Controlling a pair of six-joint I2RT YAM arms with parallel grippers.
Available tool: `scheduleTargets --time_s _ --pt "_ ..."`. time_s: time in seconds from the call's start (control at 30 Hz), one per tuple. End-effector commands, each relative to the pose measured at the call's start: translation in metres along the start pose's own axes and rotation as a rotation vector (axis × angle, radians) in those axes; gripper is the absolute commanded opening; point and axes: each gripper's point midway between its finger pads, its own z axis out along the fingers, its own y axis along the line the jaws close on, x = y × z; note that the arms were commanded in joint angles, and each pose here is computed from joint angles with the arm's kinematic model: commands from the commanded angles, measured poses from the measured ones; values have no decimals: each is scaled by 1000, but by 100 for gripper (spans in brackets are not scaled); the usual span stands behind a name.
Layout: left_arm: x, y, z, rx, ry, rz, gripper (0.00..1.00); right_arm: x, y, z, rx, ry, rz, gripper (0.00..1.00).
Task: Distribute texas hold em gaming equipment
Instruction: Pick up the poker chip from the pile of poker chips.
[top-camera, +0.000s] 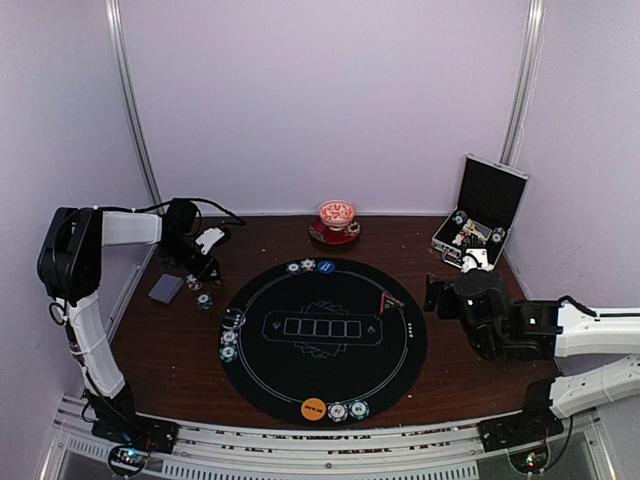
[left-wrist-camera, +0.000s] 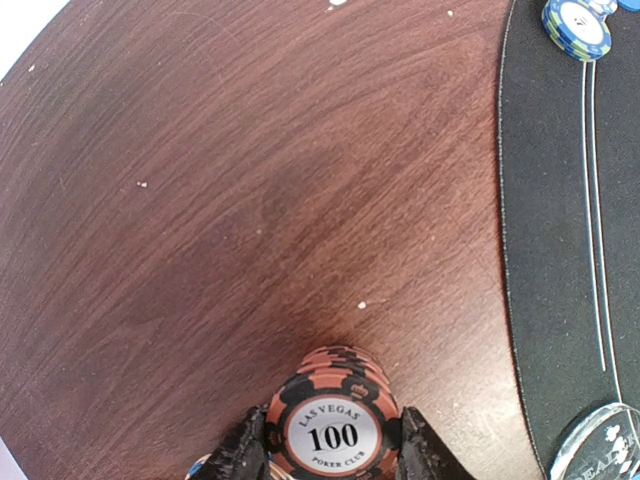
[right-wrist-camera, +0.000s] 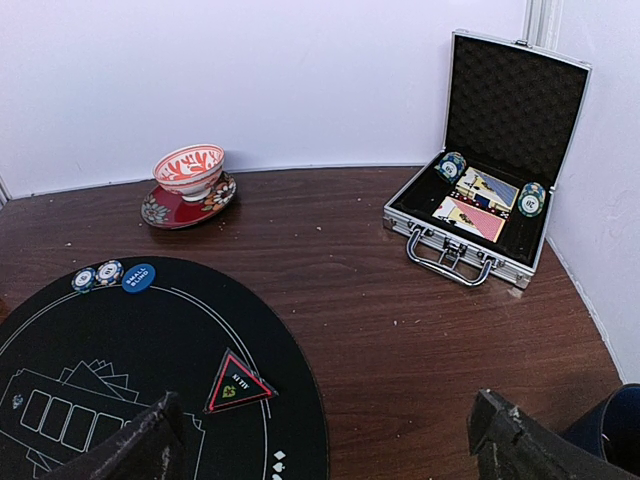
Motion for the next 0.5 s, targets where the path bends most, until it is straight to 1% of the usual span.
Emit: scheduleTargets --time_s 0.0,0.1,0.2,0.33,0.47 --pt "-3 3 3 -8 -12 4 42 -6 0 0 1 -11 11 100" --pt "-3 3 3 -6 -12 4 40 -6 0 0 1 -10 9 100" --pt "-3 3 3 -5 -13 4 30 -5 0 0 2 -9 6 100" --pt "-5 3 1 -7 -20 4 23 -5 0 0 3 -9 4 100" --pt "-9 3 -6 -11 -37 5 22 -6 1 0 2 -10 7 100"
